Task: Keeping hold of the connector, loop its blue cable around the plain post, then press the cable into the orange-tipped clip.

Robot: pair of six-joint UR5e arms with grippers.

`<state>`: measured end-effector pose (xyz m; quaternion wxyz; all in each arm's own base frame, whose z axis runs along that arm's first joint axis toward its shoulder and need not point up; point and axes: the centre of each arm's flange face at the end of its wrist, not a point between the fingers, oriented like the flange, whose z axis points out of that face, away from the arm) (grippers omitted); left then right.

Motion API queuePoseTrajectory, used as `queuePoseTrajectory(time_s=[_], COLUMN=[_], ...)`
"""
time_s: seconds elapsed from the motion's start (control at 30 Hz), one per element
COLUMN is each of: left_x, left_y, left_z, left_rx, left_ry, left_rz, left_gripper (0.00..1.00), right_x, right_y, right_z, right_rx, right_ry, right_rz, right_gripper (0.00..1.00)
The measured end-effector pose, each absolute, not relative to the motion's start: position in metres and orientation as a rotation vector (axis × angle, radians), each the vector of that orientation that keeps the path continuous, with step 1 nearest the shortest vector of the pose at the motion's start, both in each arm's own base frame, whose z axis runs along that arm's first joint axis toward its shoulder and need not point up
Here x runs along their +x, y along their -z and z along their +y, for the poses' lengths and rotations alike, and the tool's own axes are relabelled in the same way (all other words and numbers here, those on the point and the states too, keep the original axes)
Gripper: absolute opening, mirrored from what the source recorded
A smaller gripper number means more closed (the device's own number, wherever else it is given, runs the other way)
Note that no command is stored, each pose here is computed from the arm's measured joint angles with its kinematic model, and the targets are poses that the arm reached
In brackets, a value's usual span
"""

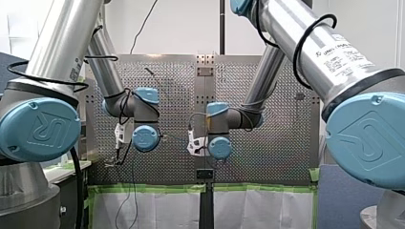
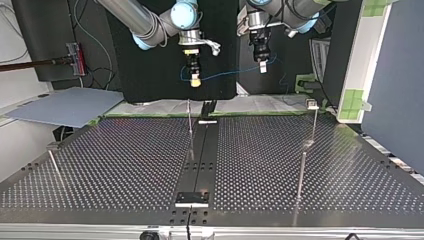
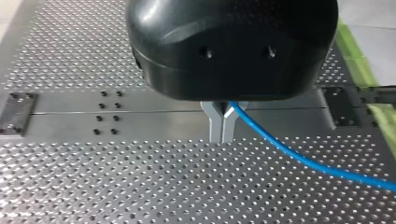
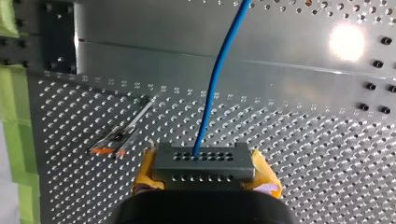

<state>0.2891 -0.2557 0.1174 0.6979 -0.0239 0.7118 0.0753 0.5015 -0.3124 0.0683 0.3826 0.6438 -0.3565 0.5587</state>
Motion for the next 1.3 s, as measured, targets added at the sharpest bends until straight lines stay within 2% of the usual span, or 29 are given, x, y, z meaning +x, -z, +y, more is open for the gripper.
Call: queuePoseTrajectory(time_s=[0.37, 0.57, 0.9, 1.3], left_x=[0.291, 0.309, 0.334, 0.352], left_y=[-0.119, -0.148, -0.214, -0.299], left_z=[-0.254, -0.261, -0.266, -0.256], left_rx=[-0.059, -0.131, -0.284, -0.451], left_ry=[-0.175, -0.126, -0.078, -0.112], left_rz=[1.612, 1.558, 1.461, 1.35], left_gripper=[0.0, 0.0, 0.0, 0.0], right_x=[0.519, 0.522, 0.542, 0.544], right_y=[-0.107, -0.147, -0.241, -0.363], right_z=[-0.333, -0.338, -0.347, -0.352], right_rx=[1.641, 1.625, 1.586, 1.469], right_ry=[-1.436, -1.503, -1.66, -1.767], right_rz=[-0.921, -0.938, -0.857, -0.802], right_gripper=[0.0, 0.0, 0.0, 0.0])
